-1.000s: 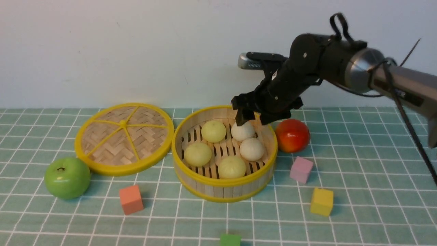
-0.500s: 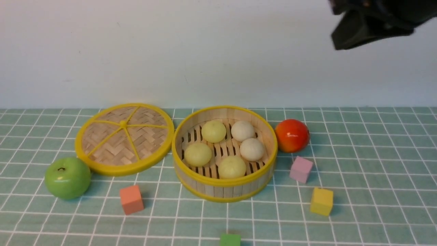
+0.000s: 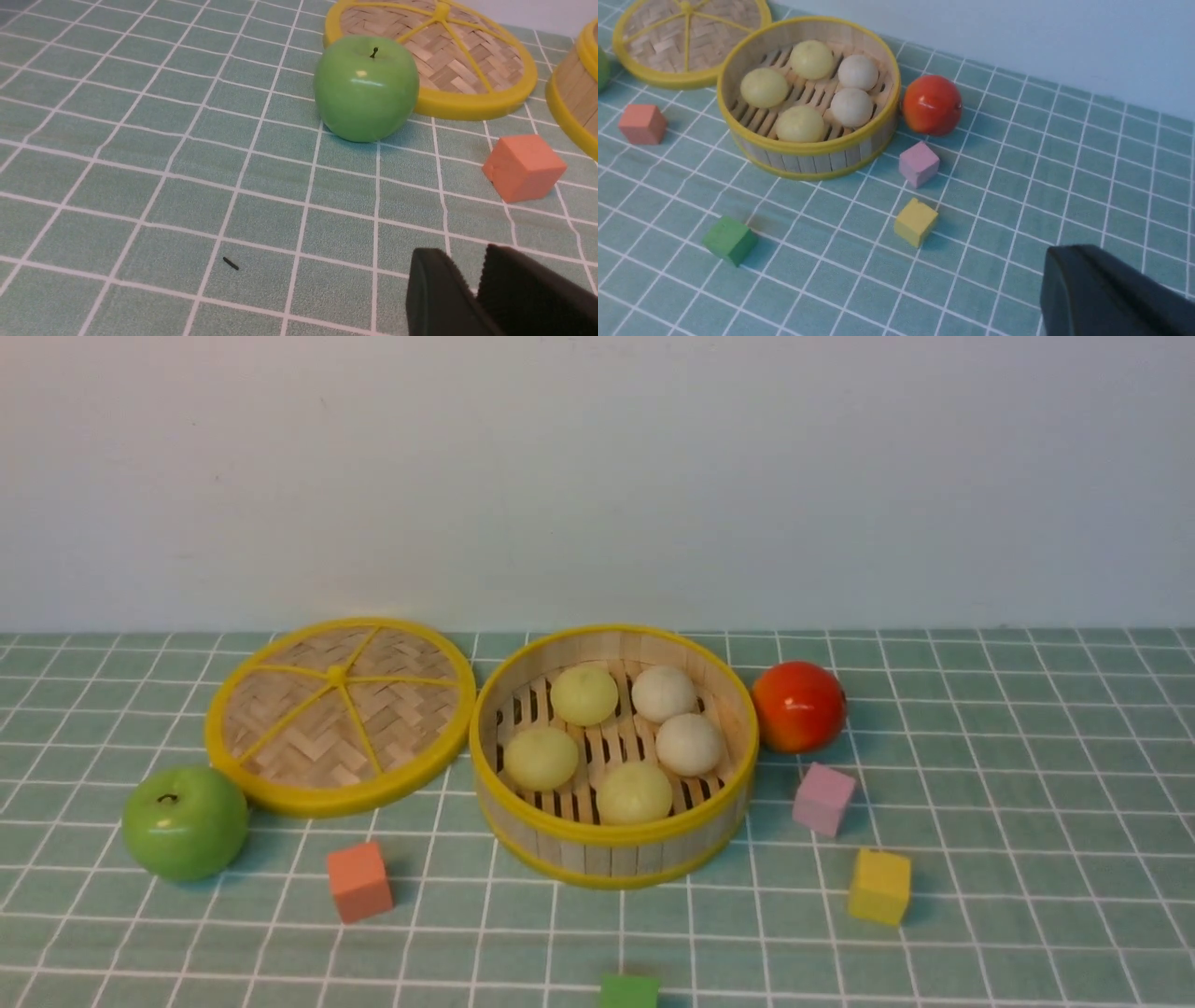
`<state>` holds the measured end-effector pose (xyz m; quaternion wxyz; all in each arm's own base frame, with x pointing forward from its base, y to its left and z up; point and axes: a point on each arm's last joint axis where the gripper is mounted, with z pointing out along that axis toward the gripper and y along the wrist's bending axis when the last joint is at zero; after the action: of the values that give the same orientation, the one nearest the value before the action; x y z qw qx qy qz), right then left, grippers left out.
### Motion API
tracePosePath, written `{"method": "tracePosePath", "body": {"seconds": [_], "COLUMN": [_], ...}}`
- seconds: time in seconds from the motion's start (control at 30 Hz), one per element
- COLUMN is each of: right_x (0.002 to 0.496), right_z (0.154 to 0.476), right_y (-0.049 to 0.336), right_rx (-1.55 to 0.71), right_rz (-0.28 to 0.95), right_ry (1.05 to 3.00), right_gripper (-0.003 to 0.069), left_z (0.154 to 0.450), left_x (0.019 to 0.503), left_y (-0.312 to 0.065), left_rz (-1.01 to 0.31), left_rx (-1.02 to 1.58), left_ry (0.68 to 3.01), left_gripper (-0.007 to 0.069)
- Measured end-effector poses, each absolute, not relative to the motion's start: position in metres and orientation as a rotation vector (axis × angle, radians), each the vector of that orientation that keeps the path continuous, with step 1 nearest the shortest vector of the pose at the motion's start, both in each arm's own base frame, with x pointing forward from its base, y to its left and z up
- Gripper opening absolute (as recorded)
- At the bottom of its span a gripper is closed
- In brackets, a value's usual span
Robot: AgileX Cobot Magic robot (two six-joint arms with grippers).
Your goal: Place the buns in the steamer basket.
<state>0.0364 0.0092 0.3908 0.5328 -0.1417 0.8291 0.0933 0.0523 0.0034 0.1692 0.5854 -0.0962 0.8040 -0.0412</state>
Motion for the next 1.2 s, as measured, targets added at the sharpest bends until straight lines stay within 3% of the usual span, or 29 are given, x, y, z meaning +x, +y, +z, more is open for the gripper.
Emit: {"method": "tracePosePath", "body": {"seconds": [0.1,0.2,0.33,0.5,0.7,0.9,1.2], "right_x": [-0.026,-0.046,-0.011,0.017,0.048,0.05,0.051], "right_z": [0.364,0.36,0.356,0.339,0.292,0.205,0.174], "right_y": [-0.019,-0.034,-0.018,-0.004,0.004,0.003,0.0], "right_rx": [-0.293,-0.266,-0.28,-0.198,-0.141,-0.046,0.013], "right_rz": [0.256,0.202,0.159,0.113,0.079,0.081,0.017], "right_ry": [1.714,1.655,1.864,1.901,1.842,1.949,1.899], "right_gripper": [-0.001,-0.0008,-0.0006,-0.0003,0.0001,0.0005,0.0013], "left_z": [0.169,0.17,0.169,0.169,0.169,0.169,0.169], "left_x": [0.052,0.052,0.052,0.052,0.052,0.052,0.052], "left_y": [0.003,0.003,0.003,0.003,0.003,0.003,0.003], "left_rz": [-0.096,-0.098,-0.1,-0.099,-0.099,-0.098,-0.098], "left_rx": [-0.224,-0.224,-0.225,-0.226,-0.226,-0.226,-0.226], "left_ry": [1.873,1.869,1.871,1.875,1.875,1.877,1.877], "left_gripper": [0.0174,0.0179,0.0183,0.0186,0.0194,0.0202,0.0213]}}
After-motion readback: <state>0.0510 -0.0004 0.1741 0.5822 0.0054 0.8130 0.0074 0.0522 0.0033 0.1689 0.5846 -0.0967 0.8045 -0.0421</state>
